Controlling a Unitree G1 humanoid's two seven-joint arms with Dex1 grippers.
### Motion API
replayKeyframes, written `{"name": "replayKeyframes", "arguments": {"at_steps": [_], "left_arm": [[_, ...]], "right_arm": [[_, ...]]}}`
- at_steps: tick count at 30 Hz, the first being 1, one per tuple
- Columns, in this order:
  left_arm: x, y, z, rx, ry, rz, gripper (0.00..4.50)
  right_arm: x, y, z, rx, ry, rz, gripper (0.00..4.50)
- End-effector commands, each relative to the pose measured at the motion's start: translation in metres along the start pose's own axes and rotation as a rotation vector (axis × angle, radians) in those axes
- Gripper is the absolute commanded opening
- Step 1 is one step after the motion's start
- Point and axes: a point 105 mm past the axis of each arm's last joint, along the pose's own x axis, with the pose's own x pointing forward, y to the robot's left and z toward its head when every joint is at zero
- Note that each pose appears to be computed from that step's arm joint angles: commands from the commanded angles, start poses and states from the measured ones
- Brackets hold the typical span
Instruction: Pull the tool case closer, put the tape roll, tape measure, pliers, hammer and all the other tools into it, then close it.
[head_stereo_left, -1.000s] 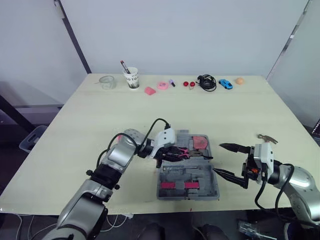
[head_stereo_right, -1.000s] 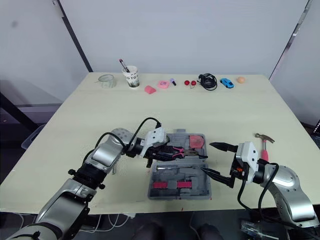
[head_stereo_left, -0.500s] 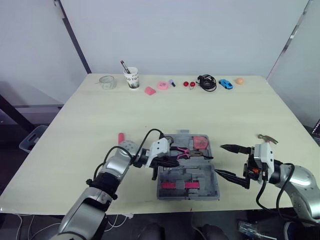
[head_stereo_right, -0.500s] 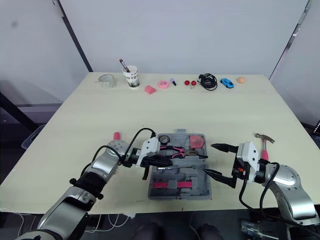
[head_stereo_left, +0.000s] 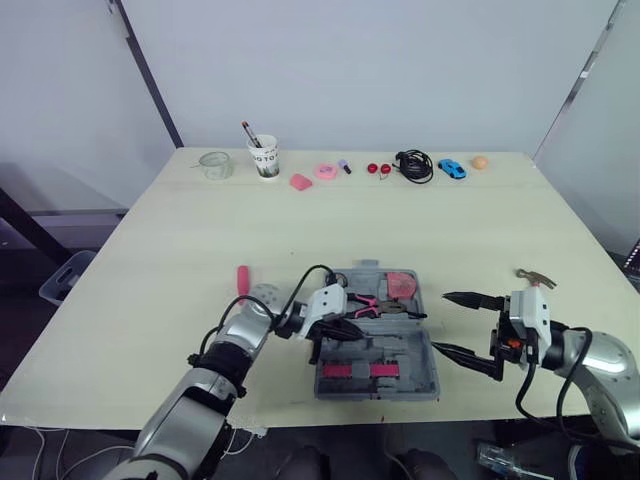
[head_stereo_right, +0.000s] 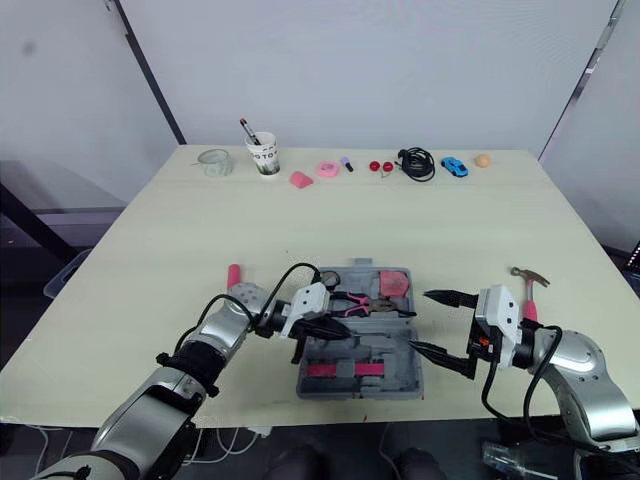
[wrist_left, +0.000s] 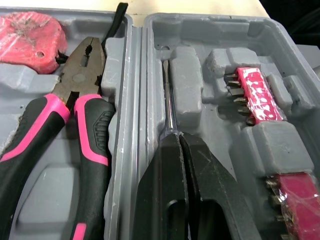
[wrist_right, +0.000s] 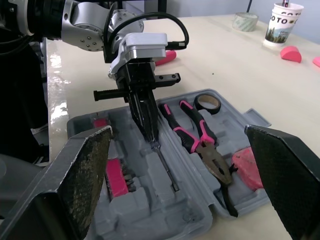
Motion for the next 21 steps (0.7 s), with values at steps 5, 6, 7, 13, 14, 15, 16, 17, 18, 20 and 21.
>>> {"name": "replayKeyframes", "arguments": {"at_steps": [5,6,7,13,14,15,16,17,18,20,21], "left_arm": [[0.006,-0.013,-0.025,-0.044,0.081,-0.034,0.10],[0.006,-0.015,-0.026,-0.043,0.083,-0.038,0.10],[0.007,-0.017,-0.026,-0.044,0.077,-0.042,0.10],[0.004,-0.014,-0.020,-0.040,0.023,-0.002,0.10],[0.000,-0.012,-0.017,-0.036,-0.001,0.015,0.10],[-0.003,-0.011,-0.014,-0.031,-0.017,0.026,0.10],[-0.007,-0.007,-0.009,-0.031,-0.047,0.052,0.10],[-0.012,-0.003,-0.003,-0.037,-0.081,0.082,0.10],[-0.016,0.000,0.001,-0.039,-0.107,0.107,0.10],[-0.028,0.004,0.010,-0.031,-0.162,0.159,0.10],[-0.035,0.004,0.013,-0.031,-0.188,0.179,0.10]], "right_arm": [[-0.009,-0.001,0.006,-0.040,0.003,-0.018,4.50],[-0.010,-0.001,0.006,-0.040,0.003,-0.020,4.50],[-0.010,-0.001,0.006,-0.038,0.003,-0.022,4.50],[-0.015,-0.003,0.002,-0.026,0.019,-0.041,4.50],[-0.016,-0.004,0.001,-0.025,0.023,-0.044,4.50],[-0.018,-0.004,0.001,-0.025,0.025,-0.045,4.50],[-0.019,-0.005,0.001,-0.025,0.026,-0.047,4.50],[-0.020,-0.005,0.001,-0.024,0.026,-0.048,4.50],[-0.020,-0.005,0.000,-0.023,0.027,-0.049,4.50],[-0.022,-0.004,-0.001,-0.020,0.028,-0.051,4.50],[-0.022,-0.003,-0.001,-0.019,0.027,-0.051,4.50]]}}
